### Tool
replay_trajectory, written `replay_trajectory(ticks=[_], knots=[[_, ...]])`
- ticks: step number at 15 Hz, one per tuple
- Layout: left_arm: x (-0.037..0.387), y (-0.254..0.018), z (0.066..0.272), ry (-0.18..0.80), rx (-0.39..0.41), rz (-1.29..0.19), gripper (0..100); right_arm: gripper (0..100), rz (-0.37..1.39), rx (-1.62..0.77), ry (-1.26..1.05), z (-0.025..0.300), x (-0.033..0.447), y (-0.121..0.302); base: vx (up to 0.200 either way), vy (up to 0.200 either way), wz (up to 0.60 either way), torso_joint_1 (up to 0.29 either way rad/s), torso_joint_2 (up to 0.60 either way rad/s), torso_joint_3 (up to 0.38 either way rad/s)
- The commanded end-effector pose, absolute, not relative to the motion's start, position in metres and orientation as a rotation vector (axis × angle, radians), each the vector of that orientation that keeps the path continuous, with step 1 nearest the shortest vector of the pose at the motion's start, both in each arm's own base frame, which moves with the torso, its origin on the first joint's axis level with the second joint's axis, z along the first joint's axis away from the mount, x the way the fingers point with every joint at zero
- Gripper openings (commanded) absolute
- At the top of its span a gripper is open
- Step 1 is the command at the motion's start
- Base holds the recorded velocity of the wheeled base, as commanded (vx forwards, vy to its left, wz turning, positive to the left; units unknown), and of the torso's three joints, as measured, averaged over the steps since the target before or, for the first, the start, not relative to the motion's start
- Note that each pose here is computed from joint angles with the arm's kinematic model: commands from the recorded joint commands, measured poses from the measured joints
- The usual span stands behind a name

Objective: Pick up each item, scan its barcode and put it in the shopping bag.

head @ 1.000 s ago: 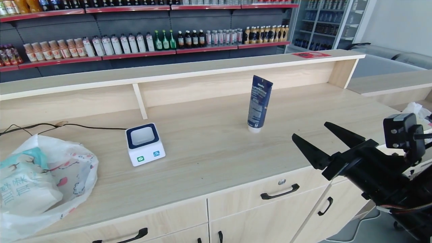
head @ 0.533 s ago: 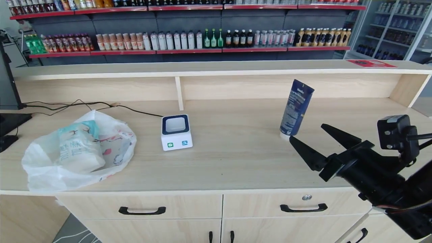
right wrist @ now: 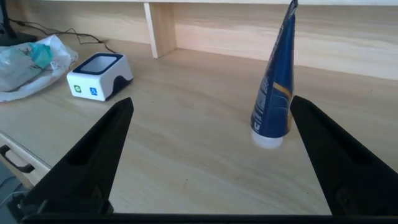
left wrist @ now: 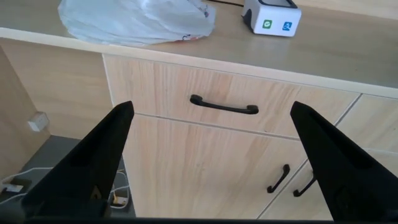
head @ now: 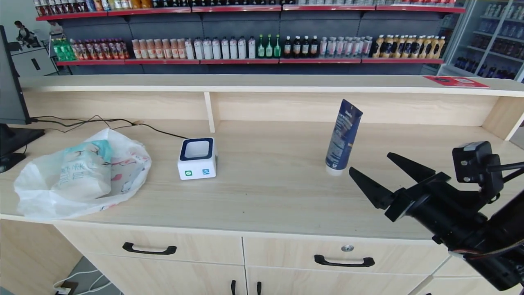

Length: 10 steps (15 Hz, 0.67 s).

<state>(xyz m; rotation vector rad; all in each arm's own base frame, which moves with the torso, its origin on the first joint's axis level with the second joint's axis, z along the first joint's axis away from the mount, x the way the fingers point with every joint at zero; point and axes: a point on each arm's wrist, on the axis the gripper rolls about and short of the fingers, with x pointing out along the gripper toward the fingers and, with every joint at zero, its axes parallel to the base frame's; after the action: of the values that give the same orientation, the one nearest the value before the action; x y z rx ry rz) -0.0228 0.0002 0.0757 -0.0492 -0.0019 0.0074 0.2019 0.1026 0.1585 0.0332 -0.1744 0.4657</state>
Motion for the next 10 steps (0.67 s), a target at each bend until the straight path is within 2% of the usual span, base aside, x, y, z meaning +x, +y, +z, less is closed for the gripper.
replay_trajectory(ticks=[1,10], knots=[[-0.0227,0.0002,0.0758,-0.002,-0.049,0.008,100,100,0.468,0.033,-0.169,0.1572,0.2024,0.103,0.0,-0.2,0.0,0.002,0.0,0.002],[-0.0228,0.0002,0.0758,-0.003,-0.043,0.006,100,100,0.479,0.026,-0.139,0.15,0.2061,0.1081,0.0,0.0,0.0,0.0,0.0,0.0]])
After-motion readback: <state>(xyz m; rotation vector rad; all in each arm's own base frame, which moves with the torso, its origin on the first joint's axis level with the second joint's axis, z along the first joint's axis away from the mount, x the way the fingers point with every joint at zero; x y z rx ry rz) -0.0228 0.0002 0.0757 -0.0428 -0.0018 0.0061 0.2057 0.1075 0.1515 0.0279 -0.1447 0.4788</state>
